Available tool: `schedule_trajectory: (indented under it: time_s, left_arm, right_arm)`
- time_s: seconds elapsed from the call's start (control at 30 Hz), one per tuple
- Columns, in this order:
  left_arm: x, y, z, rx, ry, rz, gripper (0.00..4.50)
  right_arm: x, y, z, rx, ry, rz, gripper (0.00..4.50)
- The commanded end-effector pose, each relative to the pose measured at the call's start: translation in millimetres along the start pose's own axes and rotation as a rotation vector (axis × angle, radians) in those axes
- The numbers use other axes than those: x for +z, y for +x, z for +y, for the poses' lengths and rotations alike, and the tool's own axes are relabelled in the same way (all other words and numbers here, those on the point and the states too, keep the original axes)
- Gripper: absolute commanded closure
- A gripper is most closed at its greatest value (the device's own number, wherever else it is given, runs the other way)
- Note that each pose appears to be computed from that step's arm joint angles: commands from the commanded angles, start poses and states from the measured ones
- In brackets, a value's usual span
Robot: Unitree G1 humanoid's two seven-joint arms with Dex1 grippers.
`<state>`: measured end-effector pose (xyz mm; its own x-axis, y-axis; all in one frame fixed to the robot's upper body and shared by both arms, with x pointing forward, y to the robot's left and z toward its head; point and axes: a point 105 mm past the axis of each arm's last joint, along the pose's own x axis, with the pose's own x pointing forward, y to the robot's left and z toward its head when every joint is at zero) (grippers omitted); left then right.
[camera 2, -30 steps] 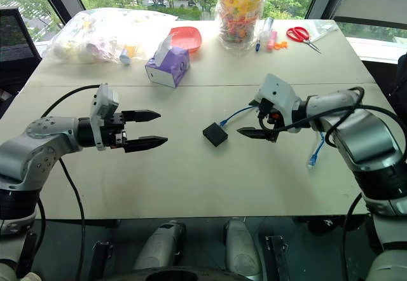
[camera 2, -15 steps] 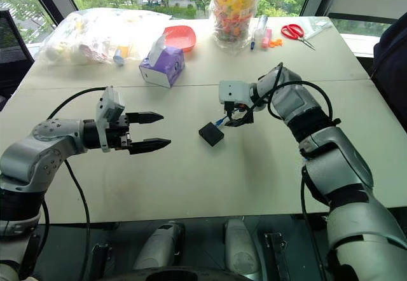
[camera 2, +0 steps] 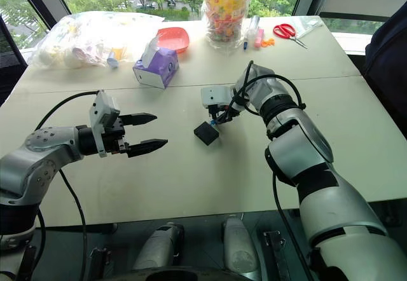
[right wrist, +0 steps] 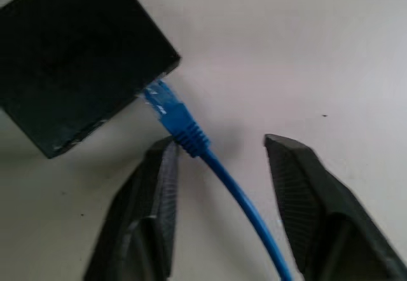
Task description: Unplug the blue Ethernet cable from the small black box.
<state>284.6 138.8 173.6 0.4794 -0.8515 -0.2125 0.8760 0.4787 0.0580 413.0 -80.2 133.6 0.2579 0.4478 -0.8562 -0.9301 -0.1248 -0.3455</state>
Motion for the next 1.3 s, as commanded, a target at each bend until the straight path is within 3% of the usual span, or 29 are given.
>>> schedule_trajectory:
  time_s: [0.03, 0.2, 0.37, 0.5, 0.6, 0.9, 1.3]
  left_arm:
    - [12.1, -4.2, -1.1, 0.02, 0.051, -0.037, 0.0]
    - [10.5, -1.7, 4.6, 0.054, 0.047, -0.048, 0.0]
    - [8.3, -1.3, 16.6, 0.067, -0.016, -0.068, 0.0]
    - [15.1, 9.9, 38.0, 0.115, -0.039, -0.105, 0.0]
    - [19.6, 15.1, 38.8, 0.077, -0.068, -0.12, 0.0]
    - [36.9, 35.2, 35.3, -0.031, -0.127, -0.174, 0.0]
    - [38.7, 23.3, 7.1, -0.203, -0.193, -0.148, 0.0]
  right_arm:
    - [7.0, 4.5, -0.2, 0.002, -0.021, -0.003, 4.33]
    - [11.0, -6.7, -8.1, -0.07, -0.061, -0.071, 4.43]
    - [17.0, -49.1, -27.8, -0.415, -0.205, -0.225, 4.43]
    - [41.1, -91.6, -15.1, -0.785, -0.33, -0.373, 4.43]
    - [59.3, -105.1, 3.5, -0.93, -0.402, -0.428, 4.43]
    - [88.6, -95.8, 44.5, -1.022, -0.554, -0.458, 4.43]
    - [84.4, -88.4, 40.4, -1.055, -0.604, -0.369, 4.43]
